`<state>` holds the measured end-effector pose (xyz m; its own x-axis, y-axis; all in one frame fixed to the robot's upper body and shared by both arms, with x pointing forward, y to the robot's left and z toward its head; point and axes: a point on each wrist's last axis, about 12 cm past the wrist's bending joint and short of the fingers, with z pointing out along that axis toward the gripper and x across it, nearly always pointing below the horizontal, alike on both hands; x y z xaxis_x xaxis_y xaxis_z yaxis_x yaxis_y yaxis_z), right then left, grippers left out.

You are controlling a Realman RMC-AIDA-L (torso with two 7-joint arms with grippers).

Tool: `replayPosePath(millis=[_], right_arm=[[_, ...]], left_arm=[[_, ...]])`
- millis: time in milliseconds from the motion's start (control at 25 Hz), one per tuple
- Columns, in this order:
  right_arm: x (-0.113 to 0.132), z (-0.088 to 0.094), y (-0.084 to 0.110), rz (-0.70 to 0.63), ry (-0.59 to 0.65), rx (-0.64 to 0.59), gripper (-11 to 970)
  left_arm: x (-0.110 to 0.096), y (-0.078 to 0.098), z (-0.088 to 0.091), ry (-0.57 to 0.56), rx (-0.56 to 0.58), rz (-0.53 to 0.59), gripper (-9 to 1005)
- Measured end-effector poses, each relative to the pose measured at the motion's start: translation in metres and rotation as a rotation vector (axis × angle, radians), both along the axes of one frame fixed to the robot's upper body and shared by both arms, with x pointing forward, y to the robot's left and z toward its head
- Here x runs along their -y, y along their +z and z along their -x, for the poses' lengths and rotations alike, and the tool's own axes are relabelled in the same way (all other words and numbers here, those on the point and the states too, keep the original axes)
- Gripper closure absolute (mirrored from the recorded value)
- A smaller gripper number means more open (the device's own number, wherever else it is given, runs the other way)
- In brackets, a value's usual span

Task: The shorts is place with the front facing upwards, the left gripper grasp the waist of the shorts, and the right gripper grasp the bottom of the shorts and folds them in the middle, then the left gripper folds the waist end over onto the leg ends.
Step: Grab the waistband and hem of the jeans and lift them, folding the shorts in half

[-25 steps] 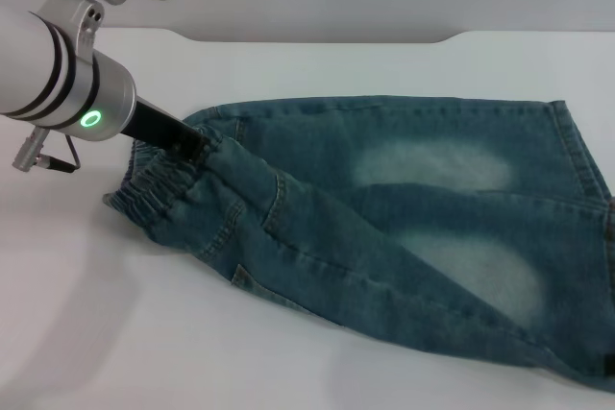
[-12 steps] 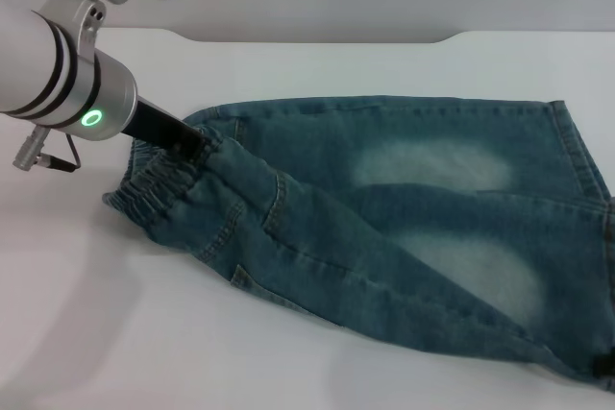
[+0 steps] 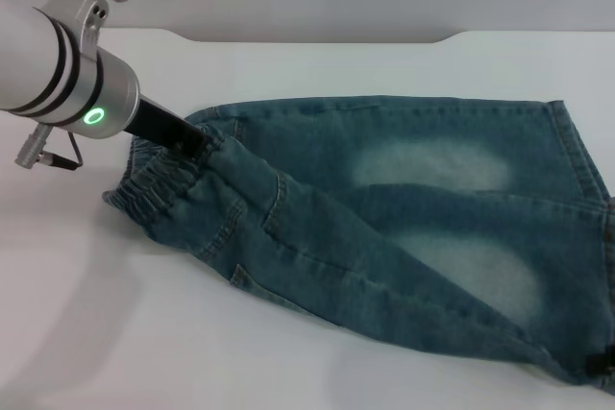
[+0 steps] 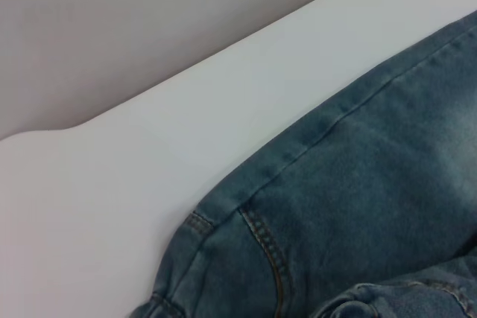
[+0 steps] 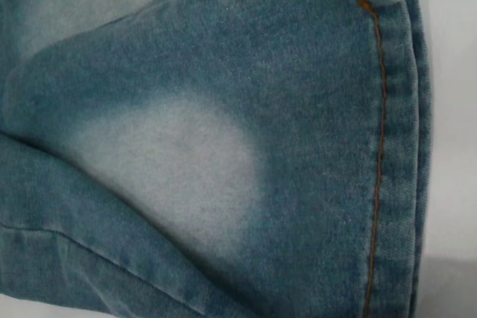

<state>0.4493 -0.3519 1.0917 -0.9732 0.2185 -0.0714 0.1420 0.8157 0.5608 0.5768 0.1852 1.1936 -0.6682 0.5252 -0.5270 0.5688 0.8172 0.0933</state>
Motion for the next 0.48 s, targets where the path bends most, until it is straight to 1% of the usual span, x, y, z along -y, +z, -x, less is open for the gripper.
replayPosePath(millis=[120,360,480], right_arm=[[-0.0003,-0.0007,-0.0008,0.001,0.002,0.001,400],[-0.0004,-0.0019,-0.0027,0.028,0.038,0.016,503],[-0.0016,-0.0030,-0.0038,0.041,0.059,0.026,572]], left_arm=[[0.0003,-0.0008,0.0000,-0.001,-0.001,-0.001,911],[0.0010,-0.0010,0.0000,-0.004,0.000,-0.001,912],[0.0012,-0.0011,-0.0002,-0.004,0.000,-0.001,912]])
